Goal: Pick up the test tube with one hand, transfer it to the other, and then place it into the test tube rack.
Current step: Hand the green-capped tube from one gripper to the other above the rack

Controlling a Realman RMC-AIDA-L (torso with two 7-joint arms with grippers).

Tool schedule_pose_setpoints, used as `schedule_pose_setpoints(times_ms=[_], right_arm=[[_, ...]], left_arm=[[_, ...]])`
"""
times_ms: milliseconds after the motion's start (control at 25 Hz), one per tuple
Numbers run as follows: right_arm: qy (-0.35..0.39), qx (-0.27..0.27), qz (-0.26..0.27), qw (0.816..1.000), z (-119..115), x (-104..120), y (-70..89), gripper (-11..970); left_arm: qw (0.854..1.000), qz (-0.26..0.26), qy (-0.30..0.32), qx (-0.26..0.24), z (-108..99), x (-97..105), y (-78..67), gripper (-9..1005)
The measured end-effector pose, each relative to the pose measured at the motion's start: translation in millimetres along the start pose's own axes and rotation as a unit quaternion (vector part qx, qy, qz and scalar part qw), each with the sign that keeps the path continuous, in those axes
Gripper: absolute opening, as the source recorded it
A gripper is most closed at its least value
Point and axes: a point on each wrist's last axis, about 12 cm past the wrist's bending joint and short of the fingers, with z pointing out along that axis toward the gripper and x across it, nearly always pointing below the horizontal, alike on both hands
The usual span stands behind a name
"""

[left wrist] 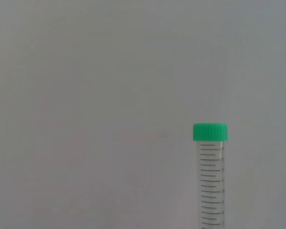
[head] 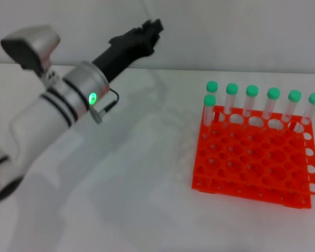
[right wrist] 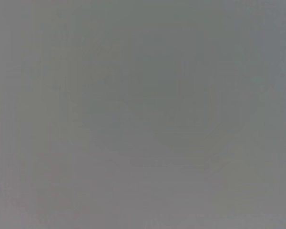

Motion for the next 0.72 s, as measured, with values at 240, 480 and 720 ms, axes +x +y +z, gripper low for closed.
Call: schedule_pose_setpoints(times_ms=[240, 480, 720], right_arm=[[0.004, -0.104, 0.025, 0.994, 4.2, -26.3, 1.6, 856], [0.043, -0.285, 0.020, 0.957, 16.0, -65.3, 15.0, 855], [0.072, -0.409, 0.005, 0.910, 29.1, -91.5, 39.6, 855]], left_arm=[[0.987, 0.055, 0.004, 0.151, -17.9, 28.4, -47.7, 190], [0.958, 0.085, 0.078, 0.261, 0.4, 55.0, -101.0, 190], [0.945, 0.117, 0.129, 0.276, 18.1, 67.8, -123.7, 191]])
